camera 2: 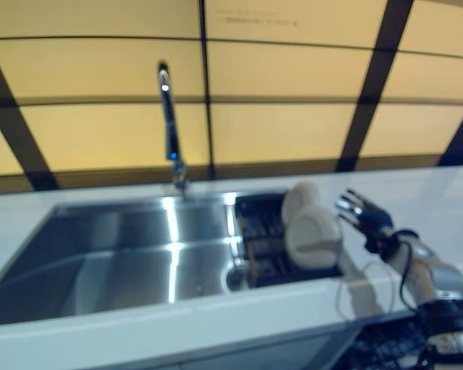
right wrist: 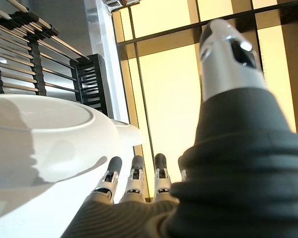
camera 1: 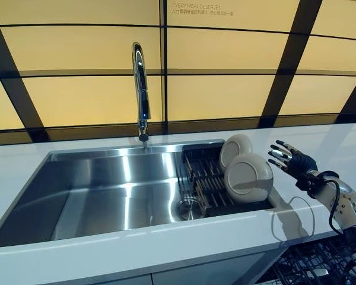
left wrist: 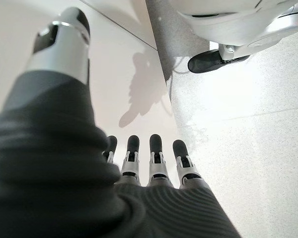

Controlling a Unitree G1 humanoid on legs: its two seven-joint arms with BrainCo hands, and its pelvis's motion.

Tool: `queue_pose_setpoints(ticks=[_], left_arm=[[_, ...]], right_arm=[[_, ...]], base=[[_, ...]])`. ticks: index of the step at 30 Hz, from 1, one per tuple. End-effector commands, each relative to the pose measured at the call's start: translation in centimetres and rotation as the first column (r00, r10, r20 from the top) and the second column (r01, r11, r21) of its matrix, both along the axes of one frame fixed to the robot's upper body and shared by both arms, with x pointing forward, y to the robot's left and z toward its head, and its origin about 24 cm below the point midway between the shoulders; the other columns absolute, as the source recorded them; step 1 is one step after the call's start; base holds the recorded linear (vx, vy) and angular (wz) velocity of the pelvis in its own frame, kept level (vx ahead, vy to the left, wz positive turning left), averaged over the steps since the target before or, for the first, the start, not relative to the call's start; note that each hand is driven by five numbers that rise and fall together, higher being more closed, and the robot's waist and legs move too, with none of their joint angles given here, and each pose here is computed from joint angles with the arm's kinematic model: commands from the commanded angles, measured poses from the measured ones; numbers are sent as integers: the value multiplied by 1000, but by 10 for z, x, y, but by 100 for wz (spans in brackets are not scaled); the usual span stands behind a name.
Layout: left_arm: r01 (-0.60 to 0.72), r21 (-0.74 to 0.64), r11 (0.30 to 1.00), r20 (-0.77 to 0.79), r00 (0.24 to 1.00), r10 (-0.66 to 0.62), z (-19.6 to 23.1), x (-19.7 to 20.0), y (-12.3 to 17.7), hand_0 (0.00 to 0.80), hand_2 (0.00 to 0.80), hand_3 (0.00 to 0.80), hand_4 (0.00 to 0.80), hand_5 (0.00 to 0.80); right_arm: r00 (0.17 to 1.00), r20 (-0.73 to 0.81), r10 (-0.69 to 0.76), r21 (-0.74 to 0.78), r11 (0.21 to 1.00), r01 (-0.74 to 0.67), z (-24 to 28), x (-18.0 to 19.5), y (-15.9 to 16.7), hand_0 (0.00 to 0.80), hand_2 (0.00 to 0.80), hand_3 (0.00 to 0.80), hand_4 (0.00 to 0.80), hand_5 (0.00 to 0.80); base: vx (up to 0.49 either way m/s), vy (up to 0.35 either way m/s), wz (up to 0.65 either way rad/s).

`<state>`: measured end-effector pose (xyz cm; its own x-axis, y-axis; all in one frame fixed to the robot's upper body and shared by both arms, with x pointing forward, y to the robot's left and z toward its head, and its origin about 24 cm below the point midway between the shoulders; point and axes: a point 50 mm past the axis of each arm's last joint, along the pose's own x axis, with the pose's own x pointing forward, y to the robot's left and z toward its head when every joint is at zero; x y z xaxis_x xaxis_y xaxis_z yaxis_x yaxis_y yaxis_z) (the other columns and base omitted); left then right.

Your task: Take plates into dishwasher

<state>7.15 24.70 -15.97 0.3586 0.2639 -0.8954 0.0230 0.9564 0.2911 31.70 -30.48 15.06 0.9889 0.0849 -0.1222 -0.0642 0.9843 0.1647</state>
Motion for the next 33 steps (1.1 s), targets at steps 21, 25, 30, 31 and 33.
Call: queue_pose_setpoints(ticks=[21,25,30,31,33], left_arm=[[2,51,999,51,999,-5,6,10,14,0,0,0,0,0],[7,57,998,46,999,-10,6,12,15,0,0,0,0,0],[12,61,998,38,999,-14,6,12,16,0,0,0,0,0],[13,61,998,36,999,-16,6,12,16,0,0,0,0,0],[18,62,998,32,999,-20,6,13,16,0,0,0,0,0]], right_arm=[[936,351,-25,-59,997,49,73,-9,-10,0,0,0,0,0],[942,324,-89,-45,993,110,74,-8,-26,0,0,0,0,0],[947,286,-144,-32,987,160,72,-8,-41,0,0,0,0,0],[950,272,-155,-36,985,171,70,-8,-44,0,0,0,0,0],[954,242,-177,-36,981,191,66,-7,-51,0,0,0,0,0]], base=[[-4,1,0],[8,-3,0],[0,0,0],[0,0,0],[0,0,0]])
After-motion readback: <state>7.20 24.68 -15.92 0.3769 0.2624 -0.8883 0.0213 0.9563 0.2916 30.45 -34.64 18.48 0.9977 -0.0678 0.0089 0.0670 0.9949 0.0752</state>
